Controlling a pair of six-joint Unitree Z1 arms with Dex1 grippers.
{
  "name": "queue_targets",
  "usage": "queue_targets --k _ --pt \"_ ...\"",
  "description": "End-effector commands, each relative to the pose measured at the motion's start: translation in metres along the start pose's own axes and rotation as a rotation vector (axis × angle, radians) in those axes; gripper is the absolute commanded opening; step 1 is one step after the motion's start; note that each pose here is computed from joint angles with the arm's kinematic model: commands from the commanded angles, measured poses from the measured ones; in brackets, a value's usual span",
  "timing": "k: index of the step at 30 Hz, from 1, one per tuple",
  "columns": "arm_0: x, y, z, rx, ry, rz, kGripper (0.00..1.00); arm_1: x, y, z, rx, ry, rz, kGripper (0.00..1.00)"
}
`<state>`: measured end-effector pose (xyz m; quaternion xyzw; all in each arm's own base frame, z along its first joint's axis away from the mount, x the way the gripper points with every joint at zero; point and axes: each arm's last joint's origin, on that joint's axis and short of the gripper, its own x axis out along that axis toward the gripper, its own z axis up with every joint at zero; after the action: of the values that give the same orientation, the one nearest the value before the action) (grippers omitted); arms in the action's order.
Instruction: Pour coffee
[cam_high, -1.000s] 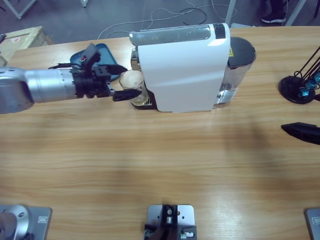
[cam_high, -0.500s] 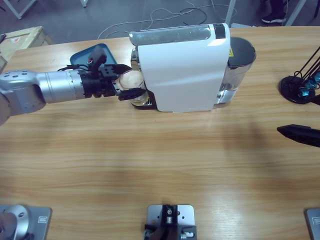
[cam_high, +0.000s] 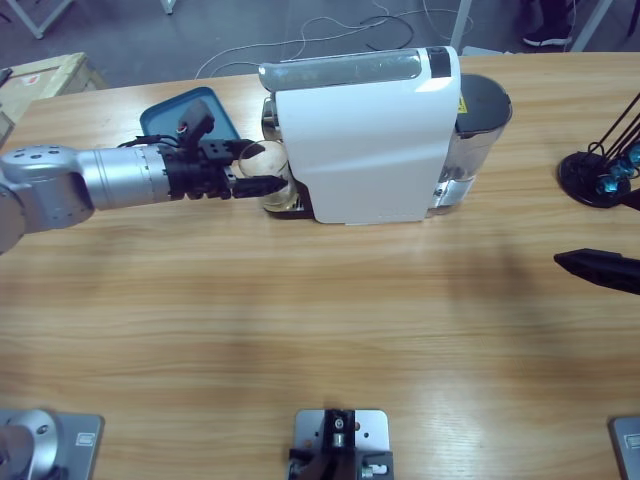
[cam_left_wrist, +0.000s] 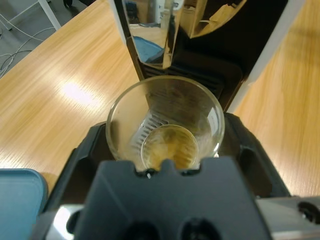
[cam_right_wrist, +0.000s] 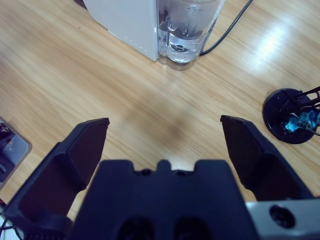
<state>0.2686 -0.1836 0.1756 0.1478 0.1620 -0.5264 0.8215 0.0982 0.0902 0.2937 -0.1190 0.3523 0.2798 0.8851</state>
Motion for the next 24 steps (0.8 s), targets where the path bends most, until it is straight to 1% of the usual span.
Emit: queue_targets --k 1,4,8,10,12,14,17,20,24 --pt "0.003 0.002 -0.015 -0.023 0.031 -0.014 0.0 0.005 0.003 0.0 -0.003 0.035 0.019 1.0" --pt "-0.011 0.004 -0.014 -0.03 0.026 0.029 0.0 0.006 0.003 0.0 -0.004 0.037 0.018 1.0" --pt "-0.058 0.022 -0.002 -0.105 -0.005 0.264 0.0 0.006 0.002 0.0 -0.004 0.039 0.014 1.0" --pt "-0.074 0.037 0.001 -0.156 -0.029 0.362 0.0 0.006 0.002 0.0 -0.003 0.04 0.013 1.0" --pt "-0.082 0.053 -0.001 -0.231 -0.035 0.461 0.0 0.007 0.003 0.0 -0.004 0.042 0.014 1.0" --pt "-0.081 0.072 -0.005 -0.299 -0.03 0.546 0.0 0.007 0.003 0.0 -0.005 0.045 0.015 1.0" --pt "-0.072 0.096 -0.01 -0.369 -0.018 0.632 0.0 0.008 0.003 0.0 -0.004 0.045 0.014 1.0" --pt "-0.059 0.117 -0.014 -0.392 0.01 0.678 0.0 0.008 0.003 0.0 -0.005 0.048 0.014 1.0" --pt "-0.042 0.136 -0.02 -0.402 0.03 0.676 0.0 0.01 0.003 0.002 -0.006 0.056 0.015 1.0"
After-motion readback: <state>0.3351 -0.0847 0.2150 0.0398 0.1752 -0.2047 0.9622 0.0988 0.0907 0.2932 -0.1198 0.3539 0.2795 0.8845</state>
